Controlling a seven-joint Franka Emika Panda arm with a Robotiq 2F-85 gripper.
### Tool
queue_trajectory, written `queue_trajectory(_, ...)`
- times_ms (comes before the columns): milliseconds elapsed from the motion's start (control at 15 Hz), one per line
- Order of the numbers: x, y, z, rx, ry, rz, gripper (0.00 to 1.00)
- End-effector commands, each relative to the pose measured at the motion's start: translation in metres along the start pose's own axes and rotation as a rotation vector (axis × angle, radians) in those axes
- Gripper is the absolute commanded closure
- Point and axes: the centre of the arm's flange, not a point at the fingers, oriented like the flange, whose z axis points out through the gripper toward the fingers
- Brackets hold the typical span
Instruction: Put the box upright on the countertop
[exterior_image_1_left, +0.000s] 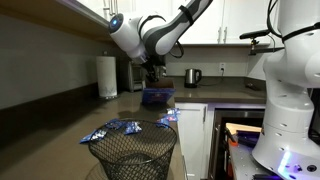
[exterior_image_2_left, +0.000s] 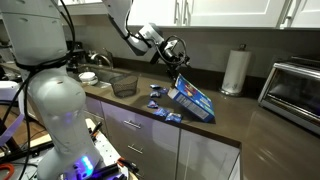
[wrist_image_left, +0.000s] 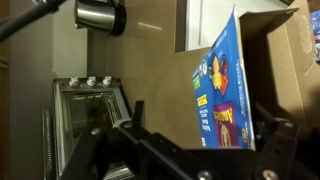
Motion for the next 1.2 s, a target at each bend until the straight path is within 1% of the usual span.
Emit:
queue_trajectory(0,-0.012,0.024,0.004,0.091,0.023,-0.038,0.00)
queue_trajectory(200,-0.012,0.038,0.008,0.128,0.021,-0.036,0.00)
queue_trajectory(800,-0.009,0.068,0.034,0.187,-0.013,-0.015,0.00)
queue_trajectory(1133,-0.006,0.084,0.034,0.206,-0.013,0.033,0.00)
